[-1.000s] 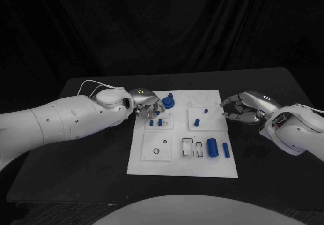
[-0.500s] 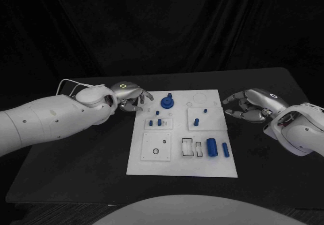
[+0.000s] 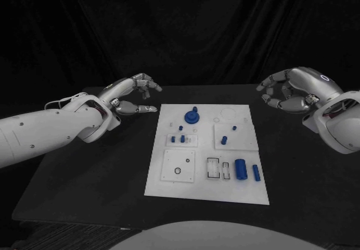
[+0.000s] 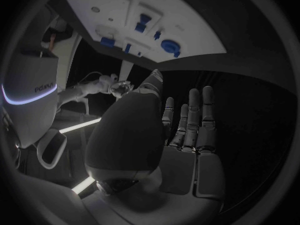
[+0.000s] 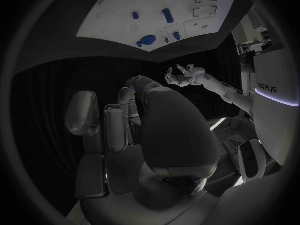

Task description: Assemble the parts on the task board

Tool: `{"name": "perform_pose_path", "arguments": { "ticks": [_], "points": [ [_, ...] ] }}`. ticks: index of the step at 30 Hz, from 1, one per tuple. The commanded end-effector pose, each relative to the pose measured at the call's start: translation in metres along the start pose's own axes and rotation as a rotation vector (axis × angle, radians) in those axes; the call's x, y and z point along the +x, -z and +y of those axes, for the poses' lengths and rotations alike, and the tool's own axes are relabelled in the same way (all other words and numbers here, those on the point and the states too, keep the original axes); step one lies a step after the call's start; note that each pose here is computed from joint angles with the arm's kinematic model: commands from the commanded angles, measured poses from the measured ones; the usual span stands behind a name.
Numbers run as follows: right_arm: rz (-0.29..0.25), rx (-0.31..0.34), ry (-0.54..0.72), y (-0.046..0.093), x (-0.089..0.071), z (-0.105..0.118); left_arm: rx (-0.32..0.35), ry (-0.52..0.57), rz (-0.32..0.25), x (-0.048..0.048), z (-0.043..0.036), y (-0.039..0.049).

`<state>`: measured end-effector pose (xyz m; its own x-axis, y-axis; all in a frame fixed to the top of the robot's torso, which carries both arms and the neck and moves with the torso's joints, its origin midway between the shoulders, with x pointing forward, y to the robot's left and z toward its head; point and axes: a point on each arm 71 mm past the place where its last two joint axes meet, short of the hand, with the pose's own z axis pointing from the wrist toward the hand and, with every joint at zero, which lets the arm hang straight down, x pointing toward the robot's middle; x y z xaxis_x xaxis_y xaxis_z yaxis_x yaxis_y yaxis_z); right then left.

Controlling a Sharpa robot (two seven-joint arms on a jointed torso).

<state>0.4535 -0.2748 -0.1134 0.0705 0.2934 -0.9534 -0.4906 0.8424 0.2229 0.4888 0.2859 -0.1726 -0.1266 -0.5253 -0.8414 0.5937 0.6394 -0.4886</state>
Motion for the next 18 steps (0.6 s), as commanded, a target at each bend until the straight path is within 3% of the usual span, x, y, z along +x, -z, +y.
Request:
{"name": "perform_pose_path", "arguments": {
  "ticks": [1,7,13,18],
  "points": [
    [0.101,0.054,0.092,-0.009,0.005,-0.003,0.074,0.435,-0.156,-0.0086,-0.0101,-0.0023],
    [0.189,0.029,0.175,-0.025,0.016,0.004,0.120,0.669,-0.191,-0.0012,-0.0227,-0.0036],
    [0.264,0.017,0.220,-0.029,0.033,0.008,0.138,0.840,-0.144,0.0109,-0.0340,-0.0042],
    [0.295,0.007,0.229,-0.029,0.043,0.009,0.144,0.898,-0.114,0.0159,-0.0395,-0.0040]
  ]
}}
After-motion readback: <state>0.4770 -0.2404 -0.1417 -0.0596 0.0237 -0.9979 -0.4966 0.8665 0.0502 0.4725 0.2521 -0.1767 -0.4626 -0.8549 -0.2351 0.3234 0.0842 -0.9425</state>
